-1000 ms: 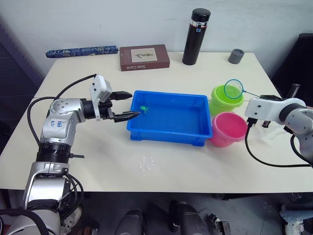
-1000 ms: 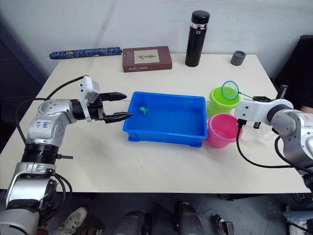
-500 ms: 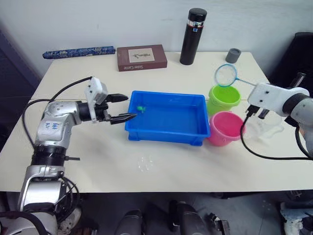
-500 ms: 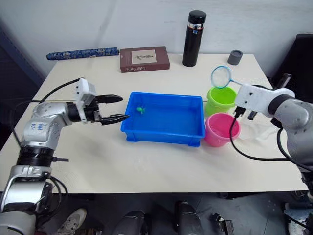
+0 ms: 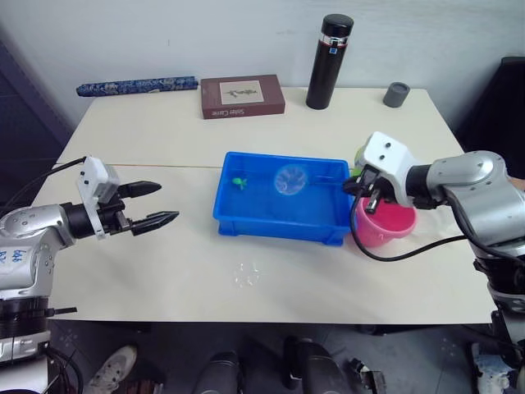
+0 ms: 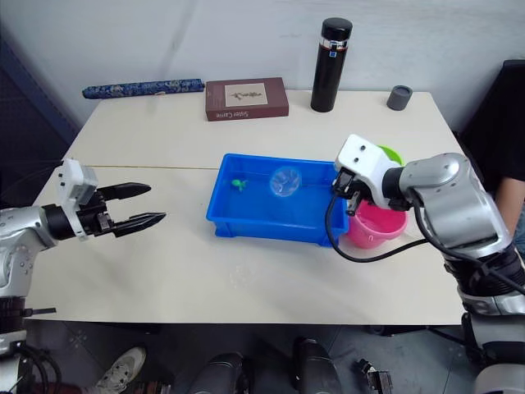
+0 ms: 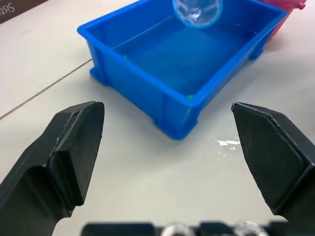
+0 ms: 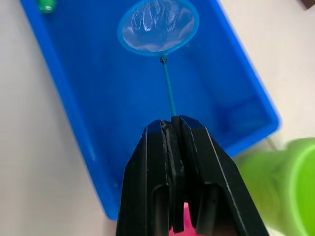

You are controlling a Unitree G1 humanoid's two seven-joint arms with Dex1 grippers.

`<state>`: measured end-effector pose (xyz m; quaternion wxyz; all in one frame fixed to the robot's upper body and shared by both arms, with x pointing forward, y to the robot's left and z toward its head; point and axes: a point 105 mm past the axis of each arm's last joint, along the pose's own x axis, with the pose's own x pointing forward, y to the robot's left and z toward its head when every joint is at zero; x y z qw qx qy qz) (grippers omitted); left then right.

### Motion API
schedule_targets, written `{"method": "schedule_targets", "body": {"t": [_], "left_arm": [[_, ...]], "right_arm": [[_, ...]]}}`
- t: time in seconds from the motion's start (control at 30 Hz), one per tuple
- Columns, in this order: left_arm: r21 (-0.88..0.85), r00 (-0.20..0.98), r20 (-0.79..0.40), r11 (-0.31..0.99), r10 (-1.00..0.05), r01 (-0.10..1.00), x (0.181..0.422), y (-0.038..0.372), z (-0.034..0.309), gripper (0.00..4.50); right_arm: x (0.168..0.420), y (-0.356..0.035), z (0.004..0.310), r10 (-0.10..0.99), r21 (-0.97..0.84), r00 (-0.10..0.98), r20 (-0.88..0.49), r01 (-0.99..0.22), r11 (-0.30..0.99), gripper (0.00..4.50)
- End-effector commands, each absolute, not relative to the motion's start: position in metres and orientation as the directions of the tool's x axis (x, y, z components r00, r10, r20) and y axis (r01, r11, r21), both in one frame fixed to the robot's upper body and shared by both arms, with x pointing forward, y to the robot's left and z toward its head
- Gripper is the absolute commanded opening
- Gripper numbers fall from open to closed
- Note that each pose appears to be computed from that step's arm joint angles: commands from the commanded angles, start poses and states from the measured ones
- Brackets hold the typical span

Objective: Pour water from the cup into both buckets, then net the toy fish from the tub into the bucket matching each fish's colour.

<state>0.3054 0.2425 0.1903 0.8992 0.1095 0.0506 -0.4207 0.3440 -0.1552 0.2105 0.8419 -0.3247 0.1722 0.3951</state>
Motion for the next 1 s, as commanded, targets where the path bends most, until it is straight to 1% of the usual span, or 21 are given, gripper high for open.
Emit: {"method": "schedule_targets", "body": {"t": [0.03,0.23,0.37,0.53,0.7,0.83,0.9,1.0], "left_arm": [[0.199,0.65,-0.139,0.622,-0.747,0.757,0.298,0.237,0.205,4.46],[0.191,0.661,-0.134,0.635,-0.739,0.748,0.296,0.23,0.2,4.46],[0.213,0.699,-0.151,0.667,-0.699,0.714,0.302,0.234,0.196,4.46],[0.21,0.715,-0.164,0.685,-0.679,0.698,0.308,0.235,0.193,4.46],[0.214,0.717,-0.166,0.685,-0.677,0.696,0.313,0.232,0.196,4.46],[0.221,0.717,-0.166,0.683,-0.677,0.696,0.313,0.232,0.197,4.46],[0.225,0.717,-0.166,0.682,-0.677,0.696,0.313,0.232,0.198,4.46],[0.228,0.715,-0.164,0.679,-0.68,0.698,0.312,0.231,0.199,4.46]], "right_arm": [[0.342,-0.145,0.211,0.564,-0.375,0.61,-0.556,-0.79,0.484,0.0],[0.345,-0.124,0.192,0.558,-0.297,0.582,-0.591,-0.801,0.52,0.0],[0.355,-0.106,0.183,0.545,-0.277,0.603,-0.582,-0.778,0.564,0.0],[0.362,-0.091,0.176,0.525,-0.268,0.618,-0.585,-0.758,0.594,0.0],[0.369,-0.081,0.175,0.509,-0.266,0.633,-0.583,-0.741,0.617,0.0],[0.37,-0.083,0.175,0.48,-0.344,0.64,-0.6,-0.748,0.568,0.0],[0.367,-0.089,0.174,0.475,-0.415,0.628,-0.616,-0.772,0.482,0.0],[0.36,-0.094,0.174,0.504,-0.443,0.58,-0.64,-0.814,0.376,0.0]]}}
